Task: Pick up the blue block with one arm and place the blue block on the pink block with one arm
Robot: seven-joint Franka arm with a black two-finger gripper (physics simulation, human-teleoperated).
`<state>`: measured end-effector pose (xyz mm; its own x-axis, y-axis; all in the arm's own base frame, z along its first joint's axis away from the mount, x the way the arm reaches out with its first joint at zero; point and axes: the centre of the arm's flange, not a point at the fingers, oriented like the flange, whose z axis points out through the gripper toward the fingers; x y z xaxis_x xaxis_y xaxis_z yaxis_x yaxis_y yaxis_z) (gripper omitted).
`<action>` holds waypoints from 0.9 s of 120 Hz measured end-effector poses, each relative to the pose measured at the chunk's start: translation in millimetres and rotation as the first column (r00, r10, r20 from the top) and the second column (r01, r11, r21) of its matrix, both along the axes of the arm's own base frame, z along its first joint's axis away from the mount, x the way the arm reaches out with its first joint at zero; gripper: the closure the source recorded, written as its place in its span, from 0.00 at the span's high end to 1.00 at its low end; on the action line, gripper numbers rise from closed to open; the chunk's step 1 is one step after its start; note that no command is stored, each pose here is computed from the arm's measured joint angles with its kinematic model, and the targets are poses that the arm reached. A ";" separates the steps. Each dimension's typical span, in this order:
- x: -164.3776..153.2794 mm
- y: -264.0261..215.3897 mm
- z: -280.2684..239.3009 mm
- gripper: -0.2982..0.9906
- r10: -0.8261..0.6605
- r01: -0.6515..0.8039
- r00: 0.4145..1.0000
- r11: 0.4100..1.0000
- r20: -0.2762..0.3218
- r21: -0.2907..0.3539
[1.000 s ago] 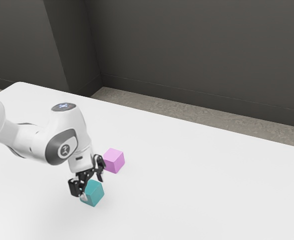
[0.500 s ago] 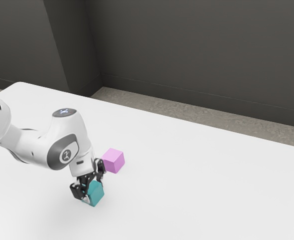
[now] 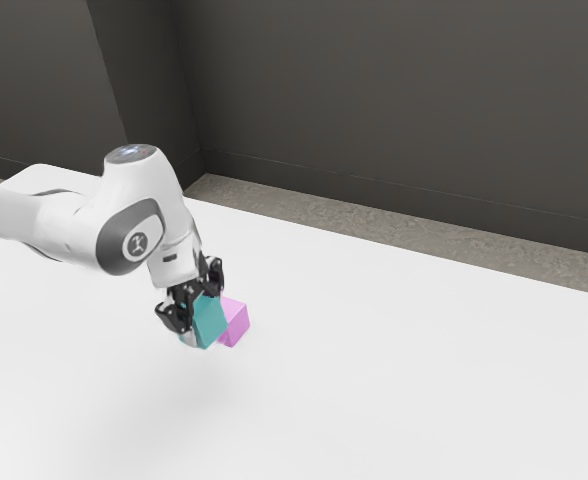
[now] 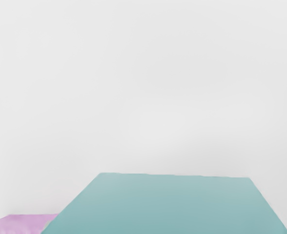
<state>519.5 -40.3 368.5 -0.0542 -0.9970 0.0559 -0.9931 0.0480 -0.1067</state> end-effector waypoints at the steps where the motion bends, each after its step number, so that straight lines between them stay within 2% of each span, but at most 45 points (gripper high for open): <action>1: 1.7 0.6 1.5 0.40 0.000 0.000 1.000 1.000 0.000 0.001; 47: 79.6 45.4 -9.9 0.45 0.008 -0.005 0.998 0.999 -0.056 0.047; 81: 110.8 42.9 -33.9 0.45 -0.010 0.014 0.997 0.999 -0.081 0.043; 108: 106.7 36.1 -42.5 0.46 -0.022 0.026 0.994 0.999 -0.104 0.043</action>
